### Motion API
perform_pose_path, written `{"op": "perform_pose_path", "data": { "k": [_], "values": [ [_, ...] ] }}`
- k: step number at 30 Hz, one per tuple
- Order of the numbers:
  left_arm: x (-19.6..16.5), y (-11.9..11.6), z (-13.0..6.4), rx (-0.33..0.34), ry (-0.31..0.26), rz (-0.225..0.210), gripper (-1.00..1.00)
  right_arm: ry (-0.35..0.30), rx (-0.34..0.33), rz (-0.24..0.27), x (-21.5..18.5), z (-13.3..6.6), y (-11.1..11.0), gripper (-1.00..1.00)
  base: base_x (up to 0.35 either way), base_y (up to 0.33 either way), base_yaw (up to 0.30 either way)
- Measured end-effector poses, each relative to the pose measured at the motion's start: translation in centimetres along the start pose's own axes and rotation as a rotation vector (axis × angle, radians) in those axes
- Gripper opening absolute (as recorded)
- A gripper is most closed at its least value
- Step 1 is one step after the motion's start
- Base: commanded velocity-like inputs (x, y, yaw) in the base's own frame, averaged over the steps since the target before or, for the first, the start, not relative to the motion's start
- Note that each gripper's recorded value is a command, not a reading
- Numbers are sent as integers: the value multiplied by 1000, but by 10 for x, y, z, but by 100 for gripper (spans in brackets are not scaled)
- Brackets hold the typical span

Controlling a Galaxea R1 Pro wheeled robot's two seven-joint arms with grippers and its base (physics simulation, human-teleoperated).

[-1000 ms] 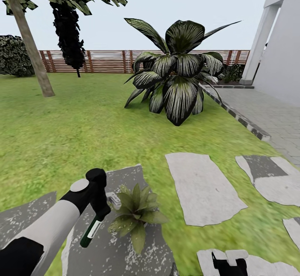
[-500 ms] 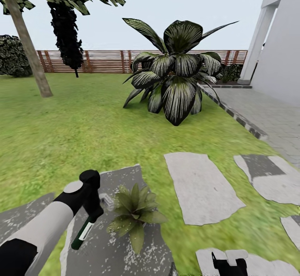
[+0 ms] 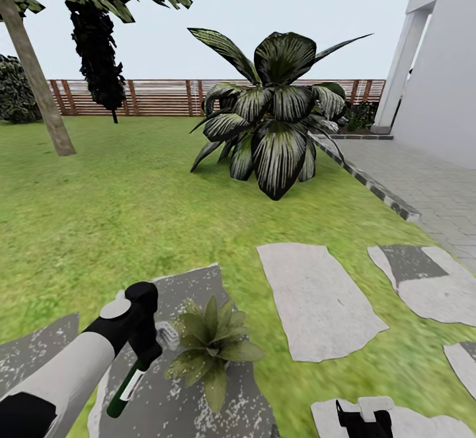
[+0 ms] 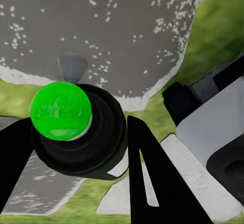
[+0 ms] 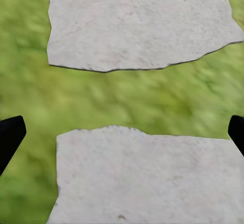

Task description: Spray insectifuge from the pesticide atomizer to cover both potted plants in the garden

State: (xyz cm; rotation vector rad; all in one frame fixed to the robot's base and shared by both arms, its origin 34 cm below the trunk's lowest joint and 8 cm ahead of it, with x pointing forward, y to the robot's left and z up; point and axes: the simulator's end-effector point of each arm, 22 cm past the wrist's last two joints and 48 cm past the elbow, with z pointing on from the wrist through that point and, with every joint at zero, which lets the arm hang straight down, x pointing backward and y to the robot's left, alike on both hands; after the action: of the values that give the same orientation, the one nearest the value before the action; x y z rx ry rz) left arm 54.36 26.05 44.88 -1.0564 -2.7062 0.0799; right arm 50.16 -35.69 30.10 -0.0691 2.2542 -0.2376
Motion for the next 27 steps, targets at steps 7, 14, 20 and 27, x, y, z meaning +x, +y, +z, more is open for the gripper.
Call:
{"op": "perform_pose_path", "data": {
  "k": [7,14,20,27],
  "values": [
    [4,1,7,-13,11,1,-100,0,0,0,0,0,0,100,3,1,0],
    [3,0,6,-8,0,-3,-100,0,0,0,0,0,0,100,0,0,0],
    [-4,5,-3,7,-51,-35,-100,1,0,0,0,0,0,100,-172,0,0],
    [-15,10,-18,8,-101,-46,-100,0,0,0,0,0,0,100,-60,0,0]
  ]
}}
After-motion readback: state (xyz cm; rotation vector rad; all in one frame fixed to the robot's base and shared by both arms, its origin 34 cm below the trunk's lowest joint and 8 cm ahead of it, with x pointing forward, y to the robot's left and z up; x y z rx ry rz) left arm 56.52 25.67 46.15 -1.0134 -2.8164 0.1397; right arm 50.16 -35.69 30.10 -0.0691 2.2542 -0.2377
